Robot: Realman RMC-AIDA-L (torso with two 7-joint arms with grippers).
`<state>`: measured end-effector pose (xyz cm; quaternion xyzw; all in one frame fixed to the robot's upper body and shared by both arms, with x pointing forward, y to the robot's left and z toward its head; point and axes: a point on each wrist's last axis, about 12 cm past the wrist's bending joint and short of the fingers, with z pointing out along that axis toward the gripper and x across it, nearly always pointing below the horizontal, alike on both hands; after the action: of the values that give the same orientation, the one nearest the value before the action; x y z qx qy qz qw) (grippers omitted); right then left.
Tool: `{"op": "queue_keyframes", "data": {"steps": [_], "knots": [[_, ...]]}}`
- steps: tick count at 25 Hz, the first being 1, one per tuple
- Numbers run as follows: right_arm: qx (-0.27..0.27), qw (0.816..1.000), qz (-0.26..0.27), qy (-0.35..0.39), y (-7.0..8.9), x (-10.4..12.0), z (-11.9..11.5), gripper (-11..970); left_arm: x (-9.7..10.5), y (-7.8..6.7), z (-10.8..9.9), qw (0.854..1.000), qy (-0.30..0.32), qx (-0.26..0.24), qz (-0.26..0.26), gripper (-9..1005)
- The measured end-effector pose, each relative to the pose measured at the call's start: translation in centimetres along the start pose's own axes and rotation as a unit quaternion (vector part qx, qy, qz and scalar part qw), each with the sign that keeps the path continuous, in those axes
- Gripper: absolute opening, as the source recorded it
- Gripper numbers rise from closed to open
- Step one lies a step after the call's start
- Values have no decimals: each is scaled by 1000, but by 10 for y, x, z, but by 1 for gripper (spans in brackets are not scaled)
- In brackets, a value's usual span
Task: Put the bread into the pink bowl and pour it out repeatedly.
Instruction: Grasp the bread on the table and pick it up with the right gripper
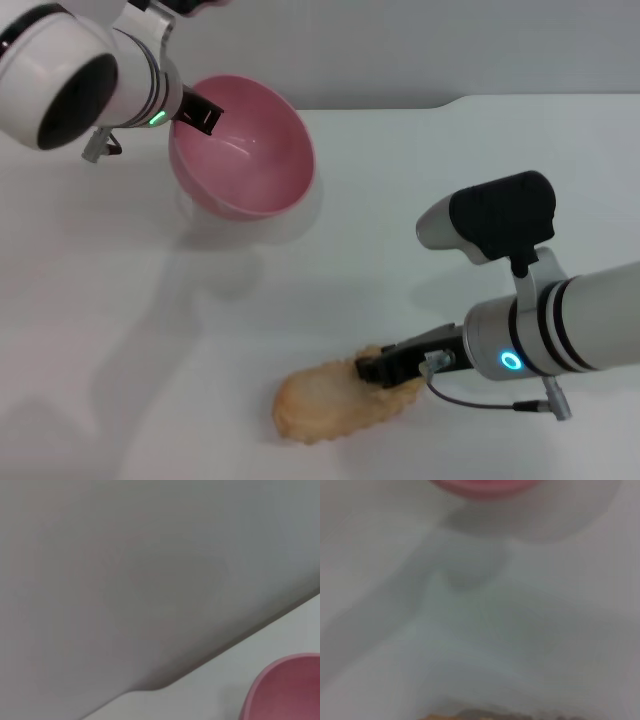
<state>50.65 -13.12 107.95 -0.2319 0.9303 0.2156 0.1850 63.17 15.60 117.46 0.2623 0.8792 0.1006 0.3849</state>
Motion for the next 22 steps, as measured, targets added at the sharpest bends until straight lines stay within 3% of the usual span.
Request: {"op": "queue_keyframes", "data": {"steps": [7,22], "knots": [[3,998,-21,-54,7,-16,-25,283,7,5,4,999,20,14,-28,129],[93,982,-58,-156,1,-41,-108,191,24,5,8,997,44,36,-52,130]]}}
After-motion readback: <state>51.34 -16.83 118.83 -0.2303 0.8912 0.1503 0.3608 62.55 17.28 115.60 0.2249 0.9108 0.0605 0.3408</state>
